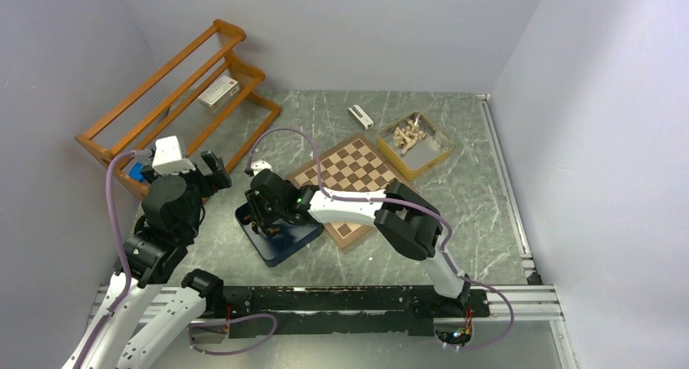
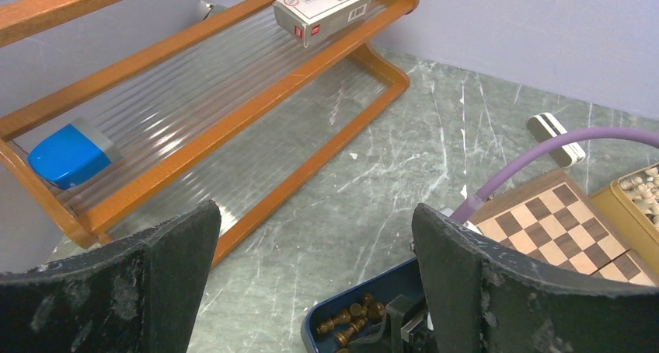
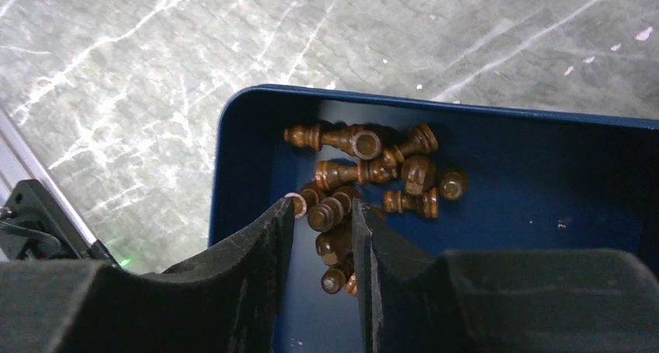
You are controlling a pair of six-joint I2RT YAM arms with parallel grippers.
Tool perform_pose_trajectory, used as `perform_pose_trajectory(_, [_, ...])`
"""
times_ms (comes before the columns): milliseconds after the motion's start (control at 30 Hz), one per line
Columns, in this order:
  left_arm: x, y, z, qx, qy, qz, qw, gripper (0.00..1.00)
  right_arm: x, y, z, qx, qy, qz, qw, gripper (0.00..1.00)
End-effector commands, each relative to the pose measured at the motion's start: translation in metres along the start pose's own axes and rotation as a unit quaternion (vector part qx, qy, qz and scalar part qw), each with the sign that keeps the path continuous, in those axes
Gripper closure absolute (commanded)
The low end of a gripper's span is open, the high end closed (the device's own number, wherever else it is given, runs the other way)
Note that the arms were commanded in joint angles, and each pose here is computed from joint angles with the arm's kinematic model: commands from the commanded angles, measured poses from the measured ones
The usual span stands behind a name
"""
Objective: Set up the chess pieces on the board
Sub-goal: Pick up the chess piece from the storage box.
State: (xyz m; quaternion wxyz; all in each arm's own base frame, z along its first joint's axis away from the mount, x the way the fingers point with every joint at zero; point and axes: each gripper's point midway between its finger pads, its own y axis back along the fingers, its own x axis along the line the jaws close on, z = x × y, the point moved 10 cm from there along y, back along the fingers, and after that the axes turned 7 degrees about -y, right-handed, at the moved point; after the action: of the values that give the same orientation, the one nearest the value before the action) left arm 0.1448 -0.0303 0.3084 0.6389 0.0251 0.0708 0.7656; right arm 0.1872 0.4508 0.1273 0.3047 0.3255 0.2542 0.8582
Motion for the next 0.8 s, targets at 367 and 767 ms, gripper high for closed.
perform_pose_trajectory(367, [0.001,0.004,0.008,-0.015,0.008,-0.003,1.0,0.02,-0.001,-0.008,0.0,-0.001,0.012,-0.017,1.0,0.7])
perform_pose_trajectory(767, [0.0,0.002,0.007,-0.013,0.004,-0.009,1.0,0.02,0.001,0.004,0.007,-0.024,0.005,-0.016,1.0,0.86])
